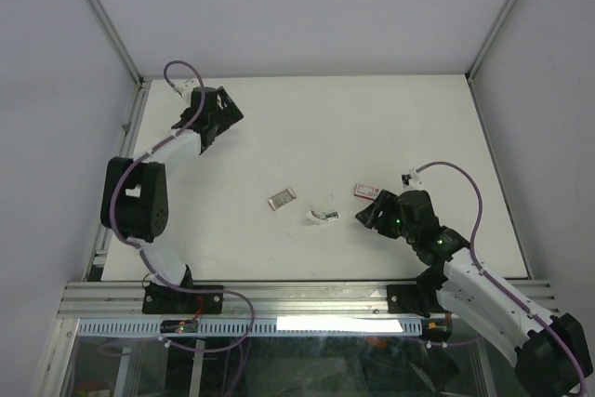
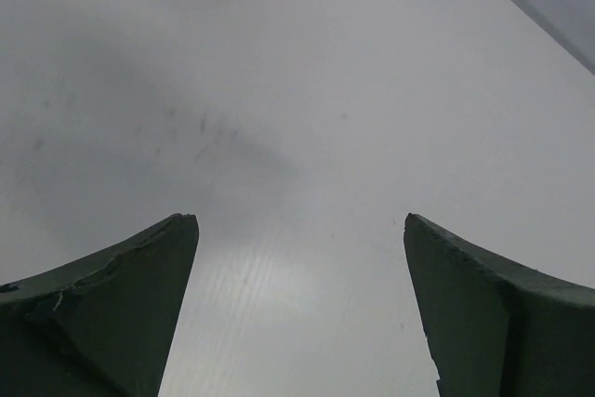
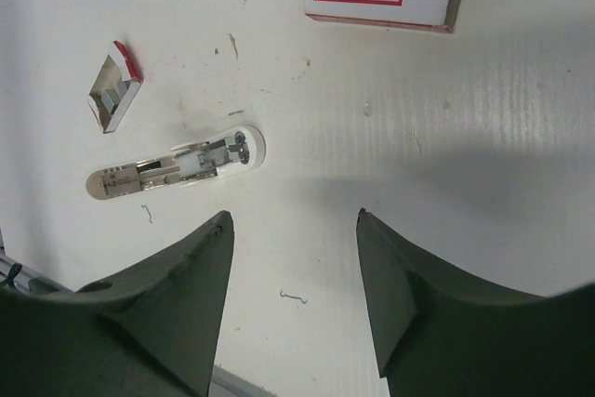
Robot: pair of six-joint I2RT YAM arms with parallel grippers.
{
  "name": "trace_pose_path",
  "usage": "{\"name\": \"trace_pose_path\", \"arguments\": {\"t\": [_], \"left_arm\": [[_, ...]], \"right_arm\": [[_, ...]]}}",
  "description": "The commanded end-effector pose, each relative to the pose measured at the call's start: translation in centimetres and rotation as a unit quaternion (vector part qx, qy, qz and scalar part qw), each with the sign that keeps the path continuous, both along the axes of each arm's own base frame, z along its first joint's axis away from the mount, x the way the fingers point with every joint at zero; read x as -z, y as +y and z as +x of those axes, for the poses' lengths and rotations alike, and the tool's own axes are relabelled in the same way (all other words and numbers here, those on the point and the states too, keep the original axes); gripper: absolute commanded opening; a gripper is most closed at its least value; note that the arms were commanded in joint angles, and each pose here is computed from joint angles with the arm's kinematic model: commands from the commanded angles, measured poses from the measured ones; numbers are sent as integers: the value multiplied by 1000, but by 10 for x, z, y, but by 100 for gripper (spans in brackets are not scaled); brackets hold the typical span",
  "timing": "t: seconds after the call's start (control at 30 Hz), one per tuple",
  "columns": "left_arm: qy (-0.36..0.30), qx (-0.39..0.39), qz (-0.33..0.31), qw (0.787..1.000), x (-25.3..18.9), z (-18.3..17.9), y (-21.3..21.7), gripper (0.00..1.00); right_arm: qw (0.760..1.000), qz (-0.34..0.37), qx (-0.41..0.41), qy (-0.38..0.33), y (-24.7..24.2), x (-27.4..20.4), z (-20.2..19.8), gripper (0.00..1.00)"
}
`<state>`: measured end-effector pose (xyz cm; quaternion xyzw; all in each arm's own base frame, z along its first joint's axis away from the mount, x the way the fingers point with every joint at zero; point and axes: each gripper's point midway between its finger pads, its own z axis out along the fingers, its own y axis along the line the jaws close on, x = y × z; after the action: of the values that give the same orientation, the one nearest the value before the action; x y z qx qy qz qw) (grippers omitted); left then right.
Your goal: Load the staples into the stapler
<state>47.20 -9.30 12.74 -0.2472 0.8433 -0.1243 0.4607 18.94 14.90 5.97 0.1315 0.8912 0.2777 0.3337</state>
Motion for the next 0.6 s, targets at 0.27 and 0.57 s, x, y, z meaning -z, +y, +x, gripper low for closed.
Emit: {"name": "trace_pose_path", "arguments": {"t": [0.27, 0.57], "left_arm": [[-8, -135, 25, 991, 30, 115, 64, 79], [2, -146, 47, 988, 62, 150, 85, 54]], "right_arm": [[998, 35, -16, -56, 16, -41, 20, 59], [998, 35, -20, -44, 24, -35, 28, 59]]}}
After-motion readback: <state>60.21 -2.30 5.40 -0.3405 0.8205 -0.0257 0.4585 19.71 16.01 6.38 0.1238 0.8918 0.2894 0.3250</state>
